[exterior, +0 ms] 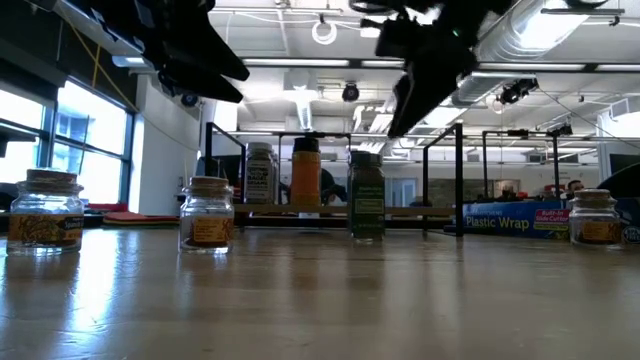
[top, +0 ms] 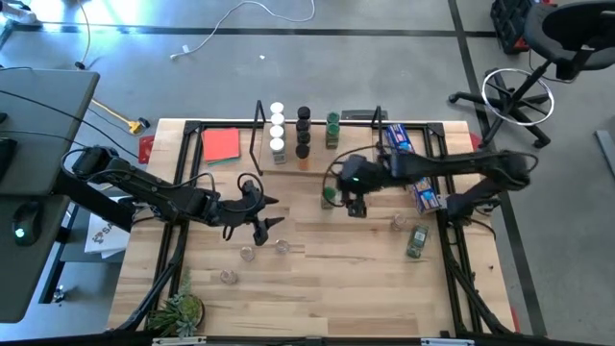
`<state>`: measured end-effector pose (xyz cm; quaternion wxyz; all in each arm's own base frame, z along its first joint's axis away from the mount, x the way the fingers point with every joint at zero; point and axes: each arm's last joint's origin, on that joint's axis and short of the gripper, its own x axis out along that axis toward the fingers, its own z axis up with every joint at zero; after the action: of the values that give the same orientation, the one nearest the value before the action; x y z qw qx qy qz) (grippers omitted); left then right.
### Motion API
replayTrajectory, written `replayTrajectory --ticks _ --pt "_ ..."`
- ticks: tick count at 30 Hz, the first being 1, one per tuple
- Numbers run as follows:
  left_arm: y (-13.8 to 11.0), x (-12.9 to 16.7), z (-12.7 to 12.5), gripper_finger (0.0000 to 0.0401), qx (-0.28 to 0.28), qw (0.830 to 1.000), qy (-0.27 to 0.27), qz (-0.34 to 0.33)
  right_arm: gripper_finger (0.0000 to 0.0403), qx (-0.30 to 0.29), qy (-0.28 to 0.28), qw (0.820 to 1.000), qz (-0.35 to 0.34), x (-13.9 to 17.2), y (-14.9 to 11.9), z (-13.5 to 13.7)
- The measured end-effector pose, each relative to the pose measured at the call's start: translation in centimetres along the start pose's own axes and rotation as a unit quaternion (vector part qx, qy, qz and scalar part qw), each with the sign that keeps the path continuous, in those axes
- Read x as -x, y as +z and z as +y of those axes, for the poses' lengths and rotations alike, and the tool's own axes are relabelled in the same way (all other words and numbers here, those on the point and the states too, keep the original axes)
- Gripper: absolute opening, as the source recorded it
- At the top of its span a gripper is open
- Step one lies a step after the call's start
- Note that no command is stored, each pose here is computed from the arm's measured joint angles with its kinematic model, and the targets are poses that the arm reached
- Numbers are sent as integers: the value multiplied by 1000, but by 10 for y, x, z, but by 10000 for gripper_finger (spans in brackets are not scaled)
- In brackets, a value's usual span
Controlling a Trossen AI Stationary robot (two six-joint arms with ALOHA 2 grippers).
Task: Shelf spices
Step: Put the green seasoning bottle on the shelf aligned with the other green seasoning bottles
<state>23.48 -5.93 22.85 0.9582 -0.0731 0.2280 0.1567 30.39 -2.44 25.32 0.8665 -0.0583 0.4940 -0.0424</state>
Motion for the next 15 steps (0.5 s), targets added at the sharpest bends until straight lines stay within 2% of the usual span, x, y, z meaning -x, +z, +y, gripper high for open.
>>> replayTrajectory --ticks 3,8,15 --pt "0 0 0 268 -3 1000 4 -2 311 -31 -8 995 -92 -16 -26 5" --pt "0 0 0 268 0 1000 8 -5 311 -64 -3 978 -200 -42 -47 11" --pt "3 0 0 268 9 1000 6 -18 312 -67 -15 978 -198 -65 -45 11"
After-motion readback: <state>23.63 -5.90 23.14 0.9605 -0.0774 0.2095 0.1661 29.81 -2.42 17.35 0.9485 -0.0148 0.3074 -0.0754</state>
